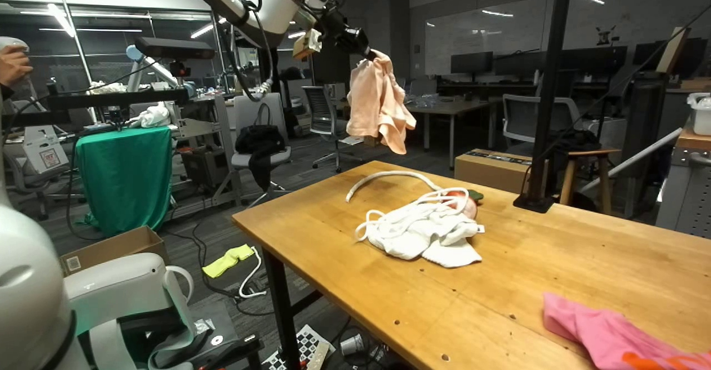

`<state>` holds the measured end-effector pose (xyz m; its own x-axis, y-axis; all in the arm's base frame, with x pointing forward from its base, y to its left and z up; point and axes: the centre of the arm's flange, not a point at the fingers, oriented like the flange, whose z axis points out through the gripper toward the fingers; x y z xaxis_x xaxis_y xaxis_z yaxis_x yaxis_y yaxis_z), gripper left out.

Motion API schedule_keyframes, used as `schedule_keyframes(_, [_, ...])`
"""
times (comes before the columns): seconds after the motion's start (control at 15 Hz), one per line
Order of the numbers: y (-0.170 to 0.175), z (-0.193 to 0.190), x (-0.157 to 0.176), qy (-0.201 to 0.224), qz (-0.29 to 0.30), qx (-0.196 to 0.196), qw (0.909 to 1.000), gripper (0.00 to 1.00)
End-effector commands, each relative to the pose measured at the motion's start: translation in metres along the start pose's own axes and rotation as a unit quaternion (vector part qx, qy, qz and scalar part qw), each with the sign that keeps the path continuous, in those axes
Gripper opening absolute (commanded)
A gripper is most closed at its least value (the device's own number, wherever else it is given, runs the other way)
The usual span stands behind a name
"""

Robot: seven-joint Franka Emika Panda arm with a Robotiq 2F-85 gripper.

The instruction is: Move the pink shirt to the right, move the thick white rope to the left, move the peach shirt to the right, move the white towel to the left, move the radish backwards

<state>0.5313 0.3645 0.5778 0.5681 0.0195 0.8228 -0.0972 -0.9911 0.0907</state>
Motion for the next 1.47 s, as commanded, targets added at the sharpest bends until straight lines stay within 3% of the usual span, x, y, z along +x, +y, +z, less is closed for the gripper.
schedule_keyframes(0.0, [0.048,0.003,0.01,-0.005,0.014,-0.018,0.9997,0.01])
schedule_keyframes(0.6, [0.183,0.079,0.039,-0.025,0.066,-0.122,0.9901,0.01])
schedule_keyframes(1.4, [0.325,0.237,0.044,-0.005,0.1,-0.265,0.959,0.01])
